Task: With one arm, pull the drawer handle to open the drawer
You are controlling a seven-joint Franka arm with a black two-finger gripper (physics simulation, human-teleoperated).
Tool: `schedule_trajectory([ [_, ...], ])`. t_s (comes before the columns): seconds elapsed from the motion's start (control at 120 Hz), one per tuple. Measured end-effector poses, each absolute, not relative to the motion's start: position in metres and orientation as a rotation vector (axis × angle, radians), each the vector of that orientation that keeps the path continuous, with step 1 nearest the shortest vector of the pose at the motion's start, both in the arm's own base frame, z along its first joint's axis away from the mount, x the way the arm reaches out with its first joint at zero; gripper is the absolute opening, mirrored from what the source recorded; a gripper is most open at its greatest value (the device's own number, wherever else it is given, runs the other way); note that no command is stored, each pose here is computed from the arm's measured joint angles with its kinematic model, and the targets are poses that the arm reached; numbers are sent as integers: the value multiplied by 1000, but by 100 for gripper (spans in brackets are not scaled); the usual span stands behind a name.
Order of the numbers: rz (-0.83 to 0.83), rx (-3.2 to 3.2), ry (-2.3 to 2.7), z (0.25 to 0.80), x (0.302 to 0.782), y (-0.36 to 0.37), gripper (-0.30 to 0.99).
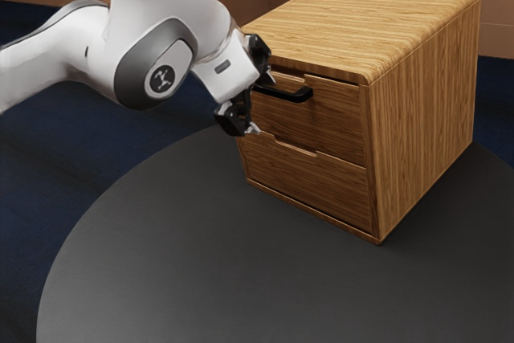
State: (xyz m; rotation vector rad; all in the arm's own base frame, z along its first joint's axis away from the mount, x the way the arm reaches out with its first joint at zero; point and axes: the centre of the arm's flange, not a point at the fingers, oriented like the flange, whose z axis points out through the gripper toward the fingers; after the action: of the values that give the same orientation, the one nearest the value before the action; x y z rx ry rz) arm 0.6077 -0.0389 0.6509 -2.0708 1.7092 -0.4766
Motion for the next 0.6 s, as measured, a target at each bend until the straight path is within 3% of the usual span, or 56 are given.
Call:
schedule_trajectory([
  [0.6,-396,-2006,1762,627,618,-5,71],
])
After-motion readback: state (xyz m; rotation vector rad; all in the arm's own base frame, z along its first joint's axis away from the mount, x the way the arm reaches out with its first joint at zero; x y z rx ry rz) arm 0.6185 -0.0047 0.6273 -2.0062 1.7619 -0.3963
